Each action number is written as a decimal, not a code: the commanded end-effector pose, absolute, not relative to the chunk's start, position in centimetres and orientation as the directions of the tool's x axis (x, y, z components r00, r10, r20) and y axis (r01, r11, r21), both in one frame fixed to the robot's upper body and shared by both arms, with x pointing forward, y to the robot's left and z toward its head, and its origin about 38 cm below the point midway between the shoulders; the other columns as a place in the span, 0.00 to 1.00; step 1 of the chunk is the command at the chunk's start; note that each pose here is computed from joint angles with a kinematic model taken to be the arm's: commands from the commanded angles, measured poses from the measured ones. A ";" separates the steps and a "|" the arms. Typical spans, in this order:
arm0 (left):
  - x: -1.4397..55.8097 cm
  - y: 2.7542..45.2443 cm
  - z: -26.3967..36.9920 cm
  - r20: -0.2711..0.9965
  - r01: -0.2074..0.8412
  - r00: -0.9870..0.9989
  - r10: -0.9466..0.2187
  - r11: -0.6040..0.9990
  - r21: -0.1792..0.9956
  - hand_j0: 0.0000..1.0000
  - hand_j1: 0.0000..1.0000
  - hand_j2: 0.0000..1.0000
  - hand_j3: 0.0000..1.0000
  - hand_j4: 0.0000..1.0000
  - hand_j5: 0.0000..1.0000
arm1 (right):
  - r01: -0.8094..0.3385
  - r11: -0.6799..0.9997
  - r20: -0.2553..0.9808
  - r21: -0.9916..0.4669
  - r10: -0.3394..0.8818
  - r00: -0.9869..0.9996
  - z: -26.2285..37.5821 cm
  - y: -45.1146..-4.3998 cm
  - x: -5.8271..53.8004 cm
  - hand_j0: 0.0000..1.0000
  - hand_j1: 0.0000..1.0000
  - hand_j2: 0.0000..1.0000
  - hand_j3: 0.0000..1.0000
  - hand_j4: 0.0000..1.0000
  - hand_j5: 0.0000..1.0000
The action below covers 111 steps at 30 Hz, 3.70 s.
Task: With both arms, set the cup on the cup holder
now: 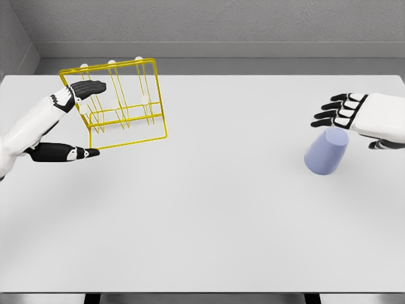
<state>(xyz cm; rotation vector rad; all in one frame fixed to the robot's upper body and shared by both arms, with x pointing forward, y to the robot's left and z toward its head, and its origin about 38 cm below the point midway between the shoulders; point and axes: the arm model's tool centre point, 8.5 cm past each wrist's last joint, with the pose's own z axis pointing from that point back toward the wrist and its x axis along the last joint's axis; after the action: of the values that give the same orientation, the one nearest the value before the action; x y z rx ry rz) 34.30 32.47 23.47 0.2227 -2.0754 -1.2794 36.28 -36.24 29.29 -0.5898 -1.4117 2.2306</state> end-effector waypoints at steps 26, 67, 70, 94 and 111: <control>32.4 21.7 17.3 0.620 0.480 -0.756 -0.210 0.466 0.743 1.00 1.00 1.00 1.00 1.00 1.00 | -0.386 -0.516 -0.065 -0.765 0.658 -0.750 22.4 -36.2 44.1 1.00 1.00 1.00 1.00 1.00 1.00; 36.0 20.6 8.3 0.991 0.697 -0.069 -0.114 0.705 0.130 1.00 1.00 1.00 1.00 1.00 1.00 | -0.317 -0.571 -0.118 -0.757 0.597 -0.793 23.2 -34.6 43.2 0.56 0.56 0.56 0.56 0.56 0.56; 36.2 20.6 8.4 0.990 0.697 -0.079 -0.121 0.703 0.141 1.00 1.00 1.00 1.00 1.00 1.00 | -0.290 -0.566 -0.137 -0.772 0.593 -0.793 24.4 -34.4 43.2 0.53 0.53 0.53 0.53 0.53 0.53; 36.8 21.6 7.2 0.988 0.680 -0.045 -0.146 0.720 0.137 1.00 1.00 1.00 1.00 1.00 1.00 | 0.006 -0.508 -0.165 -0.861 0.269 -0.949 27.5 -21.1 39.2 0.53 0.53 0.53 0.53 0.53 0.53; 37.2 21.9 7.3 0.988 0.674 -0.045 -0.151 0.725 0.141 1.00 1.00 1.00 1.00 1.00 1.00 | 0.036 -0.492 -0.120 -0.870 0.140 -0.983 25.4 -15.5 38.2 0.53 0.53 0.53 0.53 0.53 0.53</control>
<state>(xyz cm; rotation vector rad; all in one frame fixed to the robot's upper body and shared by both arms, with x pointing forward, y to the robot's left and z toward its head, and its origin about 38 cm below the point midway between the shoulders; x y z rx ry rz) 37.17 21.81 7.31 -0.4532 -1.4762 -0.7087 38.36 -15.95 25.59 -0.2856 -1.5441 2.6472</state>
